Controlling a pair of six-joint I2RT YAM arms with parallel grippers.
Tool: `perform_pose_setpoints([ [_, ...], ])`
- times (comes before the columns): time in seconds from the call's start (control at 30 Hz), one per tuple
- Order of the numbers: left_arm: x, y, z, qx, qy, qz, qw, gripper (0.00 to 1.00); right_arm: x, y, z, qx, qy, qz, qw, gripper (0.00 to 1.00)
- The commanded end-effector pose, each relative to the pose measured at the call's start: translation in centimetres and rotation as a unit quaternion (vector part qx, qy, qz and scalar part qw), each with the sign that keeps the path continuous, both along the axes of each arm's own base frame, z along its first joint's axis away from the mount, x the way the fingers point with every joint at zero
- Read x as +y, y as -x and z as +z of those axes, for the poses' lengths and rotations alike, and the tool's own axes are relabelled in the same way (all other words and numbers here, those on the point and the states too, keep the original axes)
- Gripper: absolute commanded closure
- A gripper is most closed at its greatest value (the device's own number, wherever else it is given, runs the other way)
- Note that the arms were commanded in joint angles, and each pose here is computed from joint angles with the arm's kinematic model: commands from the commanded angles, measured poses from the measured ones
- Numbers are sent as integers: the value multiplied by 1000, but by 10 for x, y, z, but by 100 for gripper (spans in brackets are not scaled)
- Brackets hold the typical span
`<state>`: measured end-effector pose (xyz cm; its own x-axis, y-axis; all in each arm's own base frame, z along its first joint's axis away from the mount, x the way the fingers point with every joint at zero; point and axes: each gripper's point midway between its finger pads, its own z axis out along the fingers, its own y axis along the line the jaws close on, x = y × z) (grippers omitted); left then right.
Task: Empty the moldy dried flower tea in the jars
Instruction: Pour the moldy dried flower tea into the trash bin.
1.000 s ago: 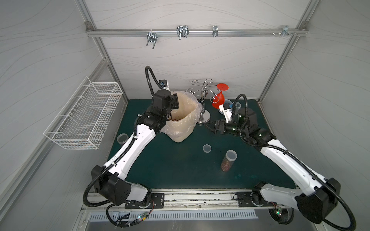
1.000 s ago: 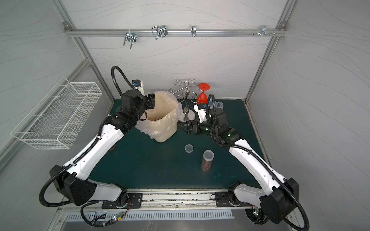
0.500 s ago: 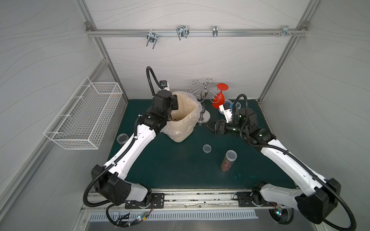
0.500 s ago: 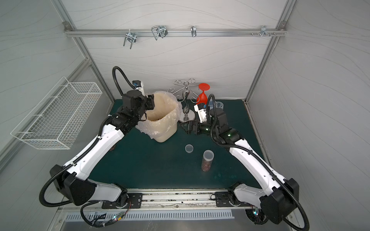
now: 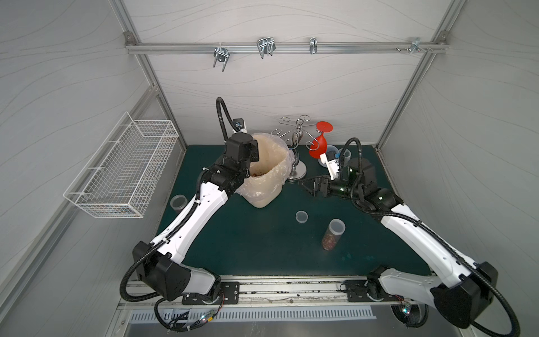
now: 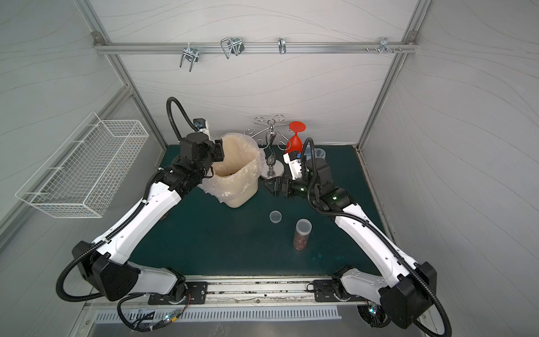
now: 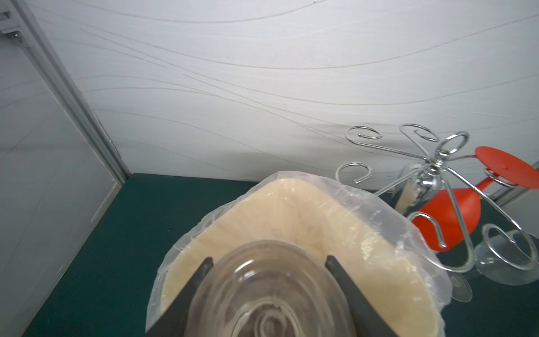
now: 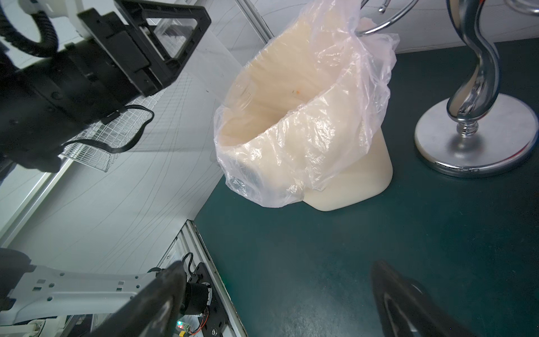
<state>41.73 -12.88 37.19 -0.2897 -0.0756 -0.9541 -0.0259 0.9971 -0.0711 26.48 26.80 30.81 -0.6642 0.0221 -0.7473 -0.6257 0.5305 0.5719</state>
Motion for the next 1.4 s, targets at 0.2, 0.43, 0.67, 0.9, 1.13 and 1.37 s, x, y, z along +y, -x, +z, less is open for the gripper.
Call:
perform_pose_setpoints([
  [0.2,17,12,31,-23,113,13,993,100,-5,6,4,-7,-1,4,1000,1],
  [0.43,21,21,38,-26,261,-3,965,100,1,6,13,8,-33,9,999,1],
  [0.67,34,28,33,-10,409,-4,912,100,10,3,31,34,-95,7,995,1],
  [0.9,23,33,33,28,541,-40,840,100,19,2,57,47,-151,3,987,1],
  [1.13,5,40,29,62,627,-71,774,100,31,-8,74,54,-197,-10,979,1],
  [1.37,0,47,27,80,666,-80,737,100,54,-15,82,61,-208,5,976,1],
])
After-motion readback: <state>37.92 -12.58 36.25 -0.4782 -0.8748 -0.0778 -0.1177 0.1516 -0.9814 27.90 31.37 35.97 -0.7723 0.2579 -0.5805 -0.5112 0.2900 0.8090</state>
